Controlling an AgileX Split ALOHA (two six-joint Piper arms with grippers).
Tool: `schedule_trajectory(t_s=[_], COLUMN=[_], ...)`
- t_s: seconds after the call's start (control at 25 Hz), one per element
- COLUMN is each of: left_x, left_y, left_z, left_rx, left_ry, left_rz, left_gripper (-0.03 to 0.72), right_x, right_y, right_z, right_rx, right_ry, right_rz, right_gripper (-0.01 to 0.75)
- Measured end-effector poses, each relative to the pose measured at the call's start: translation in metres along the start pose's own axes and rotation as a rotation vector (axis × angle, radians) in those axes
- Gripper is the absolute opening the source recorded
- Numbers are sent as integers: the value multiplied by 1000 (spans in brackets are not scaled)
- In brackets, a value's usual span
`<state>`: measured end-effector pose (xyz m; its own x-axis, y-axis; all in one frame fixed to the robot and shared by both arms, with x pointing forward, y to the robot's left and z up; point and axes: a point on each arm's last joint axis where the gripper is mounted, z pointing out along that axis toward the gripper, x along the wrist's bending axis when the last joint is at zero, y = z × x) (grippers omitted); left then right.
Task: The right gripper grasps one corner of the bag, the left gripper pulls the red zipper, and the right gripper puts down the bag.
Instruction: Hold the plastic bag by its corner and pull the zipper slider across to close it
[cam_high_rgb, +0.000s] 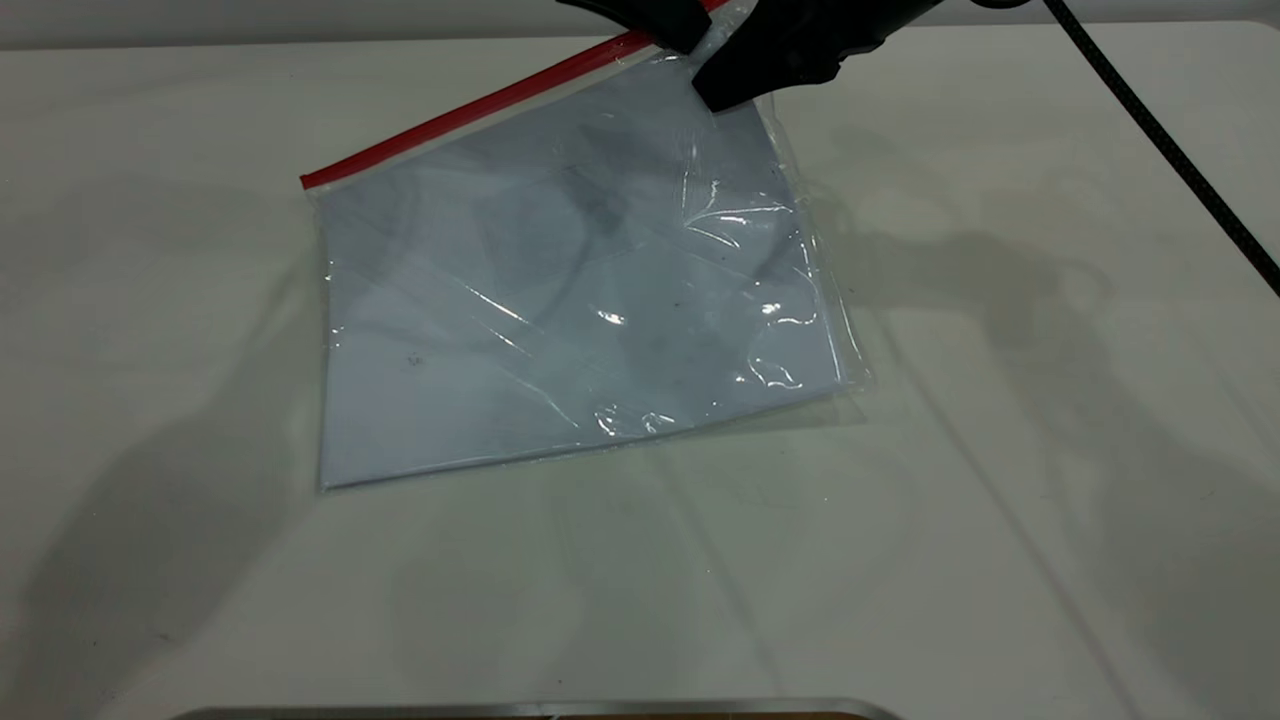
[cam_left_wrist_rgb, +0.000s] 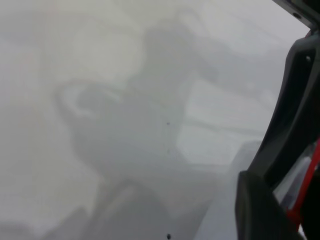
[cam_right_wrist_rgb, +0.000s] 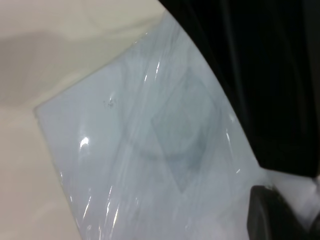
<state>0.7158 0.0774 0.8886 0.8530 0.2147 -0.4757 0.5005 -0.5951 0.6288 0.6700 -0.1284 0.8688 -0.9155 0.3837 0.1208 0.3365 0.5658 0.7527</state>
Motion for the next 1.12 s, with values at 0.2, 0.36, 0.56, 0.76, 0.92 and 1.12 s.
schedule_trajectory(t_s=[0.2,0.36,0.56,0.76,0.92,1.12], left_x=[2,4,5,5,5,5], left_y=[0,-1,-2,-2,-2,-2], left_z=[-4,-7,-9,-9,-9,-9], left_rx=[-6,-10,-12,-12,-12,-12], left_ry=[8,12,15,15,15,15], left_rz=[-2,-4,-6,-6,-6,-3], left_gripper=[192,190,188,178,94,53], right_x=[-1,-1,-1,0,0,0], right_y=[1,1,1,2,2,2], right_z=[0,0,0,0,0,0], right_rx=[-7,-13,-15,-17,-18,-18], right_ry=[-6,-7,-7,-4,-4,-4], right_rz=[8,15,17,17,21,23], right_gripper=[36,36,37,37,37,37])
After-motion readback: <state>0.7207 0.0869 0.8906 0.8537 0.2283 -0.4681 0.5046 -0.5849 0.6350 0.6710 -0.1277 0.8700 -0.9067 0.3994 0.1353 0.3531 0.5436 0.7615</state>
